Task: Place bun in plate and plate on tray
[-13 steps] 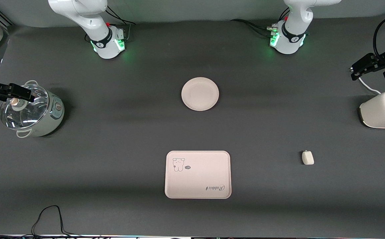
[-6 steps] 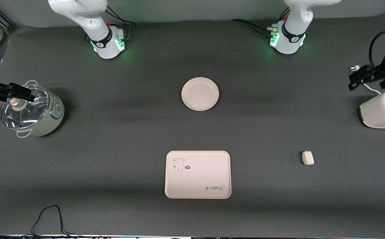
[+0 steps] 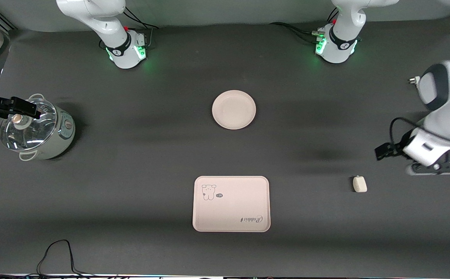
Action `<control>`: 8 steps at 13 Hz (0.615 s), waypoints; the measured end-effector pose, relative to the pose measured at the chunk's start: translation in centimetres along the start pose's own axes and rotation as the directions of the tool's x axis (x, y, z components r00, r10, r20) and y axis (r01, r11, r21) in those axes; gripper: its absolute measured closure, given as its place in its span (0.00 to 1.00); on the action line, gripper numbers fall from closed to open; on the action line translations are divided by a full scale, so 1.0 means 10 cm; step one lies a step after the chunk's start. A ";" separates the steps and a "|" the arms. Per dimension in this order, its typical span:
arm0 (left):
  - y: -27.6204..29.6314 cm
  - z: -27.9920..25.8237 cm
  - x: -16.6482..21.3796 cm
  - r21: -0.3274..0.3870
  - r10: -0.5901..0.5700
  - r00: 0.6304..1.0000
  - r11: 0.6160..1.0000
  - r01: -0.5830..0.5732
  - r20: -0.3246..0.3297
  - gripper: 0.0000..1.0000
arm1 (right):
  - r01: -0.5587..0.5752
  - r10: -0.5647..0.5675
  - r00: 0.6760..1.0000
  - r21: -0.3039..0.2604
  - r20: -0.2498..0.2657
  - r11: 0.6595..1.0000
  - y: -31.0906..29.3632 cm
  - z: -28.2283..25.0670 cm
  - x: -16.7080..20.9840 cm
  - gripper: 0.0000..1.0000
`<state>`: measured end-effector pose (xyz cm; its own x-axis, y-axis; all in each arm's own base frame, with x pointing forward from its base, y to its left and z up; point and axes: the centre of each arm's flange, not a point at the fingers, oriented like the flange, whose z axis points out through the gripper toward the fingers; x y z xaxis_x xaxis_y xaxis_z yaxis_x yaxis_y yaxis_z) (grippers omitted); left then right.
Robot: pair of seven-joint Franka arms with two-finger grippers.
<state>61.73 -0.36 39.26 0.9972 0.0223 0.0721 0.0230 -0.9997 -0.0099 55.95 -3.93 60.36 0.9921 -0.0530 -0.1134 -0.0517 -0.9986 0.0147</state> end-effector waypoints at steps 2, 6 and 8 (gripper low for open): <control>0.03 0.54 -0.01 -0.002 0.005 1.000 1.000 -0.005 -0.013 0.00 | 0.000 0.000 1.000 0.000 0.000 1.000 0.00 0.00 0.00 0.00; 0.05 1.49 0.00 -0.006 0.008 0.998 1.000 -0.009 -0.069 0.00 | 0.000 0.000 1.000 0.000 0.001 1.000 0.00 0.01 0.00 0.00; 0.06 1.87 -0.05 -0.008 0.010 0.996 1.000 -0.011 -0.092 0.00 | 0.000 0.000 1.000 0.000 0.002 1.000 0.00 0.01 0.00 0.00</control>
<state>62.63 -0.73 20.53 0.9865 0.0113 0.1635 0.0119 -0.9999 -0.0032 55.97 -3.92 60.27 0.9919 -0.0529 -0.1152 -0.0515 -0.9986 0.0147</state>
